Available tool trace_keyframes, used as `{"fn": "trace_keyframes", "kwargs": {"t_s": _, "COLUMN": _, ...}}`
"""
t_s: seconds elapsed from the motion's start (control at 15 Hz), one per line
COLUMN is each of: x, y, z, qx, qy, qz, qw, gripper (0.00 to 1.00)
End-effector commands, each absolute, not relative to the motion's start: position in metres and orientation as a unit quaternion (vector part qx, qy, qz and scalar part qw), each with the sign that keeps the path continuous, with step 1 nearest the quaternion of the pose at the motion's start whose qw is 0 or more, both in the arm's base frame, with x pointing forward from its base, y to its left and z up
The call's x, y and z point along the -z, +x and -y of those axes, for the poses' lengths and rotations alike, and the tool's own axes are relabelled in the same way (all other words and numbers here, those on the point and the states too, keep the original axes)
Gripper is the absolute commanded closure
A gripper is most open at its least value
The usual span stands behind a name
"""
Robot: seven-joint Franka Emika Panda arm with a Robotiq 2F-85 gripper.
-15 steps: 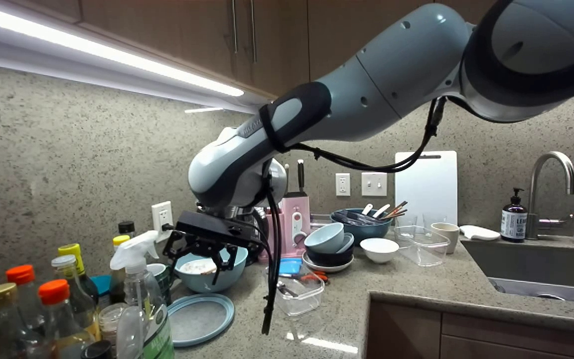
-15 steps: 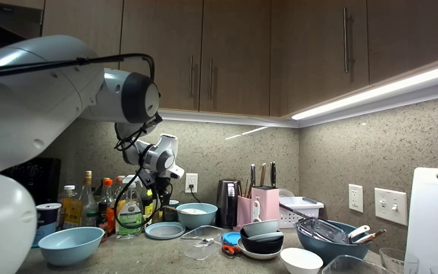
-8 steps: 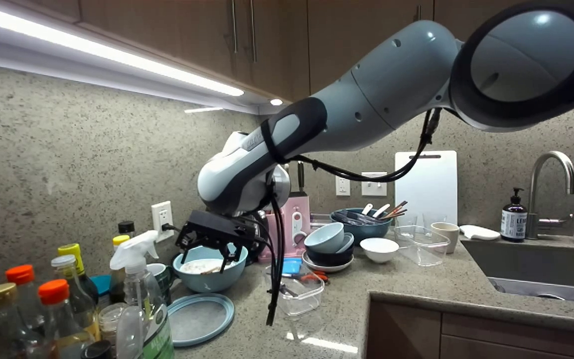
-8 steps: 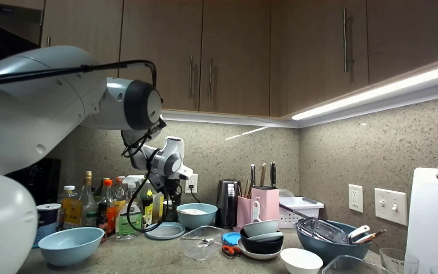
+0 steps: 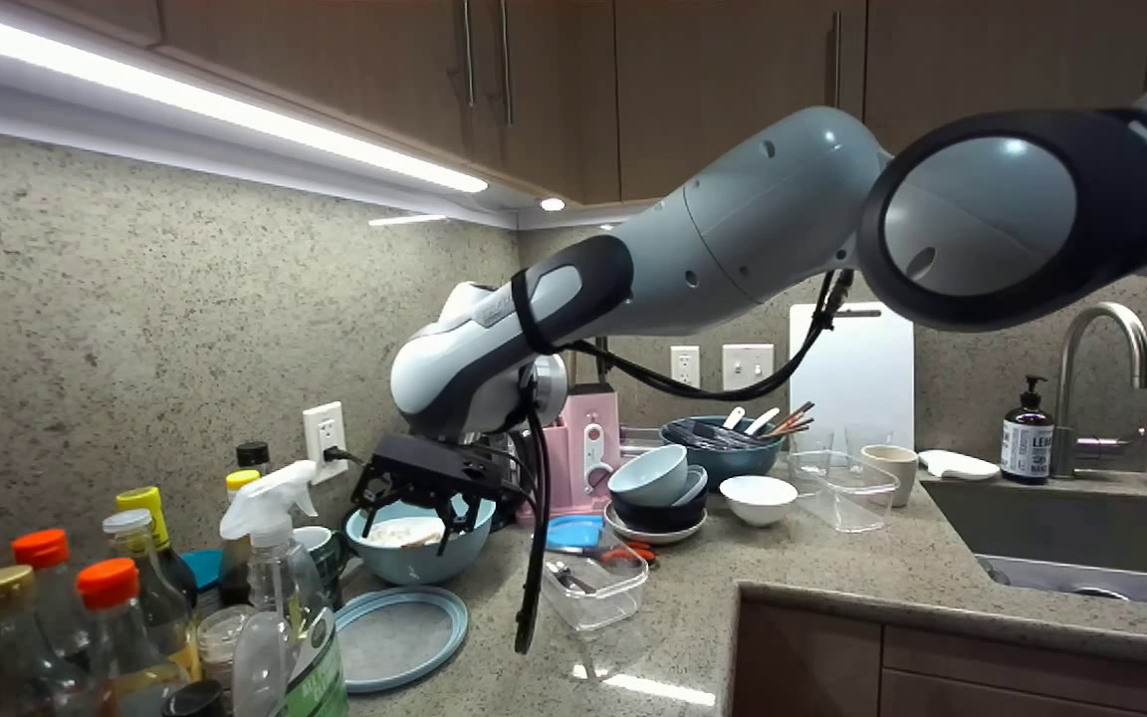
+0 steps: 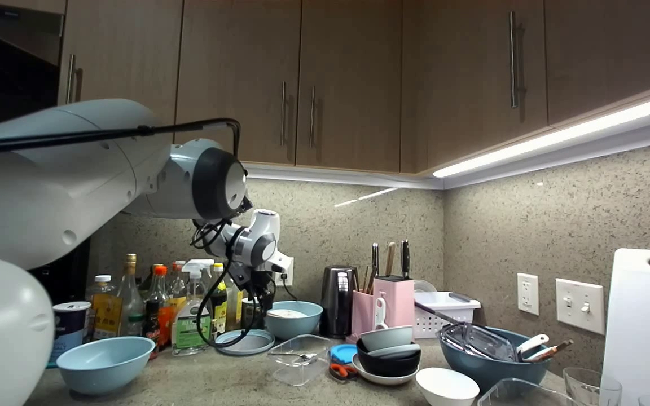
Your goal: Put the chopsticks inside the plastic container.
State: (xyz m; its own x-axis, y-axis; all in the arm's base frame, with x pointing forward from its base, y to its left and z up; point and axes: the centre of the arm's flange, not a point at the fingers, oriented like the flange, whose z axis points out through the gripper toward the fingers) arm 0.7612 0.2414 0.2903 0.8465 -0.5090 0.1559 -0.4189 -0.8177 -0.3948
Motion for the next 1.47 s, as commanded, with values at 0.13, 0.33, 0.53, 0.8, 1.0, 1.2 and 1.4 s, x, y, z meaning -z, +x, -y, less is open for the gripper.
{"fn": "trace_keyframes", "kwargs": {"t_s": 0.13, "x": -0.284, "y": 0.784, "z": -0.251, "qx": 0.108, "qy": -0.946, "qz": -0.246, "qw": 0.18, "gripper": 0.42}}
{"fn": "trace_keyframes", "kwargs": {"t_s": 0.33, "x": -0.282, "y": 0.788, "z": -0.255, "qx": 0.11, "qy": -0.948, "qz": -0.242, "qw": 0.178, "gripper": 0.61}}
{"fn": "trace_keyframes", "kwargs": {"t_s": 0.53, "x": -0.282, "y": 0.79, "z": -0.258, "qx": 0.111, "qy": -0.949, "qz": -0.238, "qw": 0.176, "gripper": 0.8}}
{"fn": "trace_keyframes", "kwargs": {"t_s": 0.8, "x": -0.283, "y": 0.792, "z": -0.261, "qx": 0.111, "qy": -0.949, "qz": -0.235, "qw": 0.178, "gripper": 0.99}}
{"fn": "trace_keyframes", "kwargs": {"t_s": 1.0, "x": -0.284, "y": 0.791, "z": -0.262, "qx": 0.114, "qy": -0.95, "qz": -0.23, "qw": 0.177, "gripper": 0.98}}
{"fn": "trace_keyframes", "kwargs": {"t_s": 1.2, "x": -0.293, "y": 0.784, "z": -0.267, "qx": 0.122, "qy": -0.952, "qz": -0.221, "qw": 0.175, "gripper": 0.98}}
{"fn": "trace_keyframes", "kwargs": {"t_s": 1.4, "x": -0.307, "y": 0.767, "z": -0.278, "qx": 0.114, "qy": -0.955, "qz": -0.212, "qw": 0.173, "gripper": 0.98}}
